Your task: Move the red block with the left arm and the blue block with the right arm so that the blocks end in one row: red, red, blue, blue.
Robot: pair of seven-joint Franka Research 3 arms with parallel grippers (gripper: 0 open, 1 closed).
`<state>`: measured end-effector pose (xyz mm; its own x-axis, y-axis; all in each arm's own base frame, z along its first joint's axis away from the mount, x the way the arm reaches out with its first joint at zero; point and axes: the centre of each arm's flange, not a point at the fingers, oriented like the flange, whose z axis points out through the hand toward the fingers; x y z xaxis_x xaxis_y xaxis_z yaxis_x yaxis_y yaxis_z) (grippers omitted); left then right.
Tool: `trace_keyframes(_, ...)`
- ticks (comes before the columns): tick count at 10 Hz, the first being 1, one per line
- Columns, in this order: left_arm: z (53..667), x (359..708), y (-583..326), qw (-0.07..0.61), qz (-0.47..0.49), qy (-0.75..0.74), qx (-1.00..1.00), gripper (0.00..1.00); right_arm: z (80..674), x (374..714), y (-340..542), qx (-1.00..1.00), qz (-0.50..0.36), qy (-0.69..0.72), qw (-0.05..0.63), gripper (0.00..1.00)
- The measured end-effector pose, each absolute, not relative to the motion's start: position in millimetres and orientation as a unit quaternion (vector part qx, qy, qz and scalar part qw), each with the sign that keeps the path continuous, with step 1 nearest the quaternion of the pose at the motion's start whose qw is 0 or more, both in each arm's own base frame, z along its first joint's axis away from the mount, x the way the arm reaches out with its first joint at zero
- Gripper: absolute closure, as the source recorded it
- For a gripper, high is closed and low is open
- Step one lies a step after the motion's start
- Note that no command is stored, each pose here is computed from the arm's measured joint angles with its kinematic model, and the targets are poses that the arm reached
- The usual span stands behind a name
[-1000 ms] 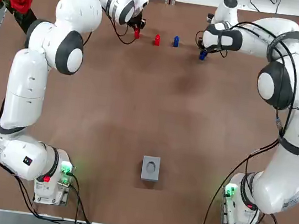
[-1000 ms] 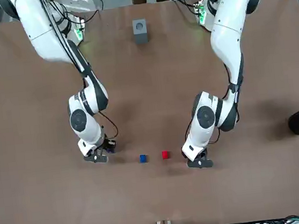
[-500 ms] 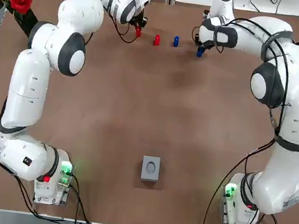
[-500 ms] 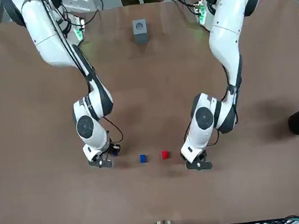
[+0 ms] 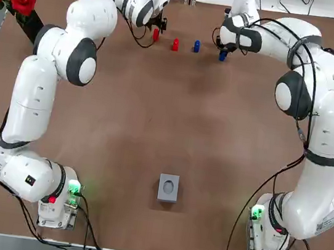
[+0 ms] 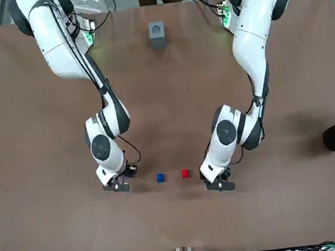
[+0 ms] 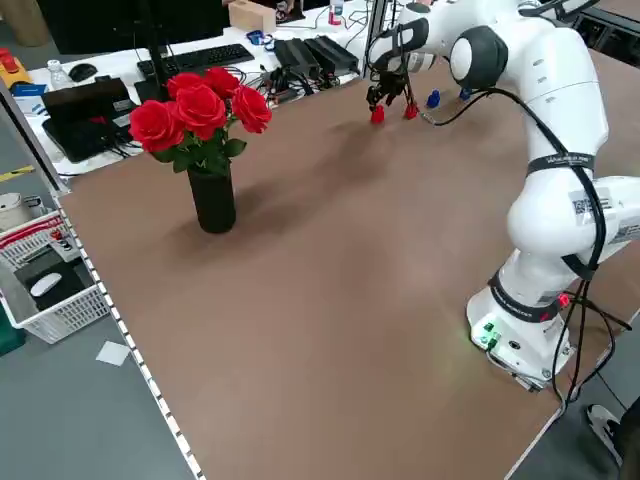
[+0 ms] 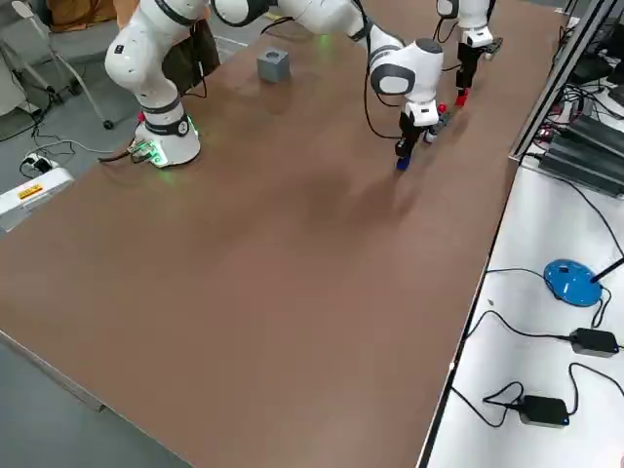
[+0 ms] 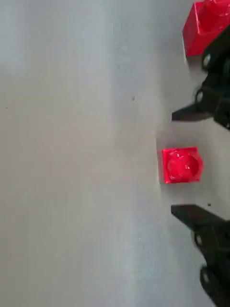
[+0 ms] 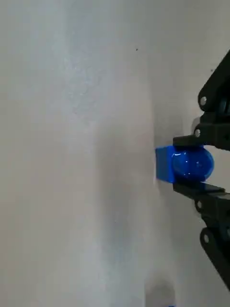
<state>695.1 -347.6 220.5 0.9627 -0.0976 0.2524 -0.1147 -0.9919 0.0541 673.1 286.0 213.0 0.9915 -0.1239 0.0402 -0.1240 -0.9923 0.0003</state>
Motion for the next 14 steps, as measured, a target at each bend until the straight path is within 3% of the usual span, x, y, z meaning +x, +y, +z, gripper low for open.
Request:
trace_keyframes(3,262,694,-340,0.012,0.095,-0.048,0.994,0.05,213,680,290,0.998,0.026,-0.059,0.001,0.66)
trace_keyframes(7,398,685,-250,-0.020,0.078,-0.047,0.996,0.01,213,681,299,0.998,0.031,-0.053,0.001,0.66)
trace_keyframes(10,479,661,-148,-0.031,0.082,-0.024,0.996,0.01,213,682,302,0.998,0.032,-0.053,0.000,0.66)
trace_keyframes(14,591,602,-55,0.041,0.047,0.054,0.997,0.01,201,679,303,0.998,0.027,-0.056,0.003,0.54)
